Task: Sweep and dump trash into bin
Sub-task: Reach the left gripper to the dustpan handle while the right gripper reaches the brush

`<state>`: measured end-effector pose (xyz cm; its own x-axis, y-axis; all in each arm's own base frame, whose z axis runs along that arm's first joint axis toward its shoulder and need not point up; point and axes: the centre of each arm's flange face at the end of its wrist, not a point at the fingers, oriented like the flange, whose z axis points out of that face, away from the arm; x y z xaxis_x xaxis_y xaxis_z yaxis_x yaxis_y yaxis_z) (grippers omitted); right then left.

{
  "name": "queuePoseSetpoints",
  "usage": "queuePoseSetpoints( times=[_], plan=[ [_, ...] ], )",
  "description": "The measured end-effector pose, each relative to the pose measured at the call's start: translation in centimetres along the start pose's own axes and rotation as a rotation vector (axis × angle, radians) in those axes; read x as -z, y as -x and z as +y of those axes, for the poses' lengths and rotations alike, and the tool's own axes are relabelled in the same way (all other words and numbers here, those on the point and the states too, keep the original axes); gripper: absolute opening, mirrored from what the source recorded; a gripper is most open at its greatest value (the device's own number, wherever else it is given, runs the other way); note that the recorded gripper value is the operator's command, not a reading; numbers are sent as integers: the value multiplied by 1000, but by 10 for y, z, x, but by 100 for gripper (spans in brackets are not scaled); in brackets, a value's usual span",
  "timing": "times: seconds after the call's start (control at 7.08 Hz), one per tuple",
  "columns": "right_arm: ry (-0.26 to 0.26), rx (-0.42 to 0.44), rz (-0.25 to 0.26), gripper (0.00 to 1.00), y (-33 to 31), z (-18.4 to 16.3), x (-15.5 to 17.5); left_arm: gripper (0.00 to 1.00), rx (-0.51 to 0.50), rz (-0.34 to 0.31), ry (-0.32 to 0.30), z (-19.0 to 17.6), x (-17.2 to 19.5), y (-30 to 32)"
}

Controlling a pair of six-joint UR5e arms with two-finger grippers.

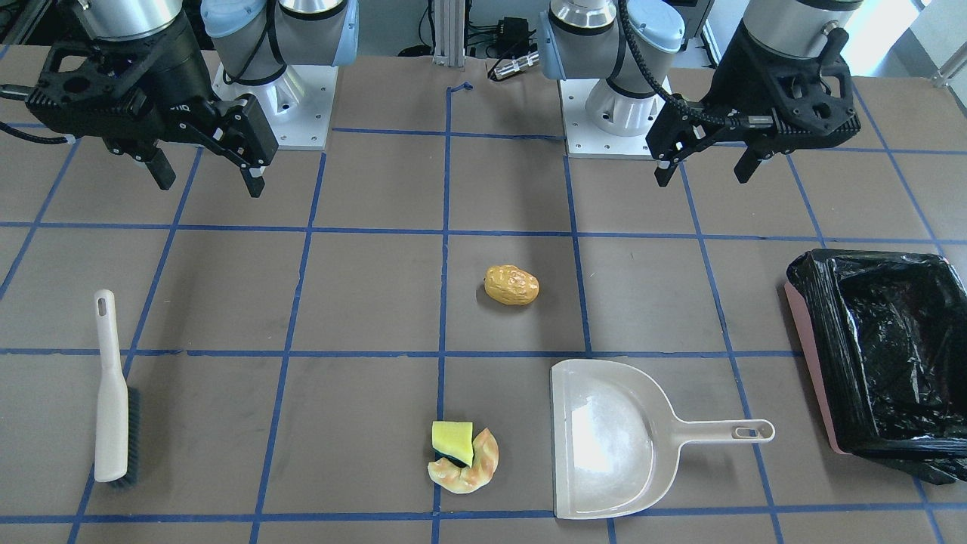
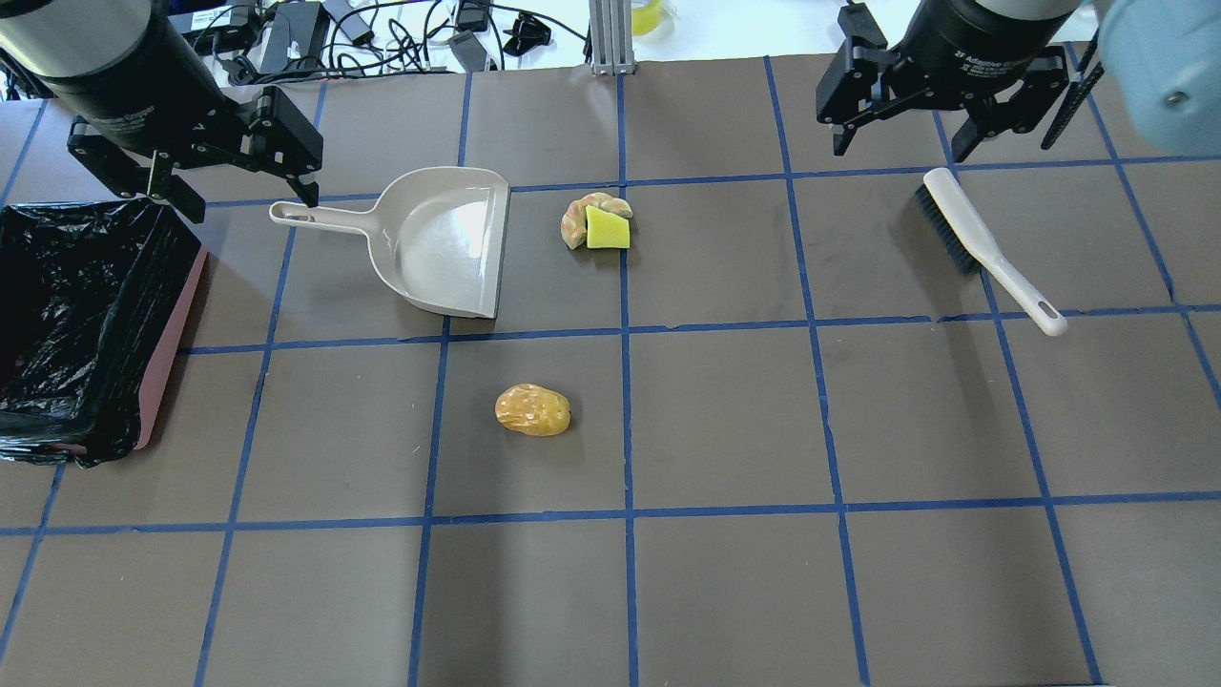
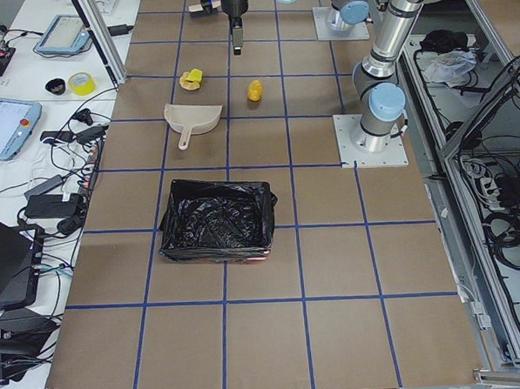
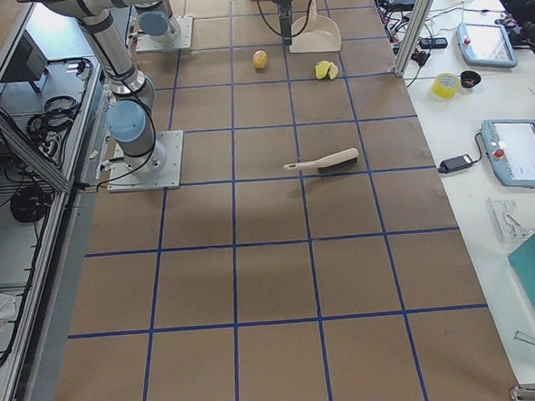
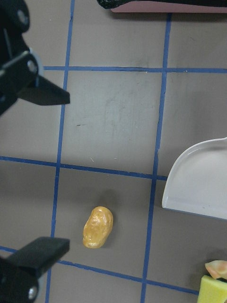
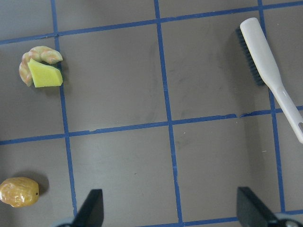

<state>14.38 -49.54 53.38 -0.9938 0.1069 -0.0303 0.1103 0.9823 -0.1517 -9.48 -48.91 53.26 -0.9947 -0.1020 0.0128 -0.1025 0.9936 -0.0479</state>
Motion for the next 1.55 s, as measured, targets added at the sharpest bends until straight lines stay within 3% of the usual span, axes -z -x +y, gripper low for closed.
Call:
queuePoseSetpoints(
  times=[0.71, 0.85, 1.13, 1.27, 1.41, 1.55],
  plan=[
    [0, -1, 1, 100, 0, 1, 1, 100, -3, 4, 3, -11, -9, 5],
    [0, -1, 1, 100, 0, 0, 1, 100, 13, 4, -31, -18, -9, 6],
    [33, -7, 8, 100, -1, 4, -4, 100, 175, 9, -70, -24, -17, 5],
    [88, -6, 16, 100, -4, 9, -11, 100, 312, -4, -53, -23, -30, 7],
    [130, 29, 24, 100, -8, 12, -20, 100, 433, -18, -57, -24, -40, 10],
    [162, 115, 30, 100, -21, 11, -31, 100, 547, -29, -89, -28, -43, 14]
  ],
)
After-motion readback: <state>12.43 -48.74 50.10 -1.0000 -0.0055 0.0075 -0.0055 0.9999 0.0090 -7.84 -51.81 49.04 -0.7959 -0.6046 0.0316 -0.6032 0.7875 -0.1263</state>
